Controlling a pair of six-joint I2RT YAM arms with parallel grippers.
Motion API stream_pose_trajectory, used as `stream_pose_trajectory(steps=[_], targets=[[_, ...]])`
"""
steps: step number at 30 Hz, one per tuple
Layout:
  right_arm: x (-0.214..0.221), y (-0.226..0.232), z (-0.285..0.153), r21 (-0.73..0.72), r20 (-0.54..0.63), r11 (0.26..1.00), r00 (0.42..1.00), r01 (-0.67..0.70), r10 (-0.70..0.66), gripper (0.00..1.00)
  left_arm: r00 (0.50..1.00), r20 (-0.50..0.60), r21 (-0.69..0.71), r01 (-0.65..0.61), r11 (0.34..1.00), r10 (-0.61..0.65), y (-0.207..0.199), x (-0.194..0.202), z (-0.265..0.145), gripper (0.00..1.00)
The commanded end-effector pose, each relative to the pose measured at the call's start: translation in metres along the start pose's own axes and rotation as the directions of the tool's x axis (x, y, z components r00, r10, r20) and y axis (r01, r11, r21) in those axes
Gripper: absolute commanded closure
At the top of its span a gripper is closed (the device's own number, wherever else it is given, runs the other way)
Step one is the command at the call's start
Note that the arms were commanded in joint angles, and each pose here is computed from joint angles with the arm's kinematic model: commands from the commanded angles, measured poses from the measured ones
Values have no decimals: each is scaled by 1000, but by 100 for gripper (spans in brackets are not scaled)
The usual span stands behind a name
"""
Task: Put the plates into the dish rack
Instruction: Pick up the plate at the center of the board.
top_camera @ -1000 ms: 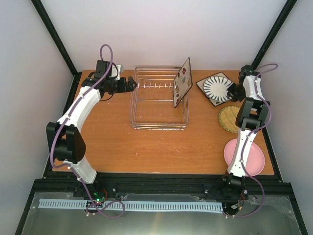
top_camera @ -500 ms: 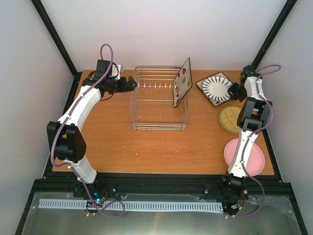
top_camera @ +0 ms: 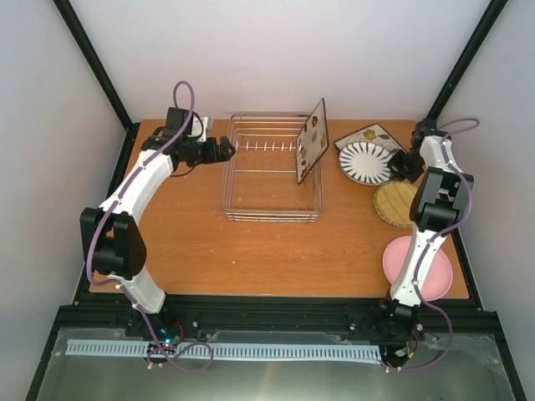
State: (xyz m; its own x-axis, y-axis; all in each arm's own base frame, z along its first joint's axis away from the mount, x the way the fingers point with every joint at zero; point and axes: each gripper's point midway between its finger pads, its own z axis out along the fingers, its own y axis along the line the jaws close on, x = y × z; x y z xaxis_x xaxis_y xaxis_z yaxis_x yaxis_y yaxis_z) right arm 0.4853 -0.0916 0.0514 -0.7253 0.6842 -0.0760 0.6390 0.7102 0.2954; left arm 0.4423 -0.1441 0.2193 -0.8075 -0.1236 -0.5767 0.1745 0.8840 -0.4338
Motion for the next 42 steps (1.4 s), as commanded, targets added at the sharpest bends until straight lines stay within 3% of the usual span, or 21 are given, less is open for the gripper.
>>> stream_pose_trajectory(steps=[1, 16, 33, 42], targets=[[15, 11, -31, -45, 4, 995, 996, 91, -91, 97, 999, 47, 35, -9, 999, 7, -10, -8, -17, 0], [61, 2, -79, -62, 75, 971, 972, 229, -224, 97, 997, 72, 56, -16, 998, 12, -15, 10, -38, 0], [143, -21, -98, -25, 34, 943, 943, 331, -330, 97, 998, 61, 100, 20, 995, -26, -21, 35, -54, 0], [205, -46, -101, 30, -26, 936, 936, 351, -351, 97, 997, 22, 21, 79, 997, -80, -2, 74, -64, 0]])
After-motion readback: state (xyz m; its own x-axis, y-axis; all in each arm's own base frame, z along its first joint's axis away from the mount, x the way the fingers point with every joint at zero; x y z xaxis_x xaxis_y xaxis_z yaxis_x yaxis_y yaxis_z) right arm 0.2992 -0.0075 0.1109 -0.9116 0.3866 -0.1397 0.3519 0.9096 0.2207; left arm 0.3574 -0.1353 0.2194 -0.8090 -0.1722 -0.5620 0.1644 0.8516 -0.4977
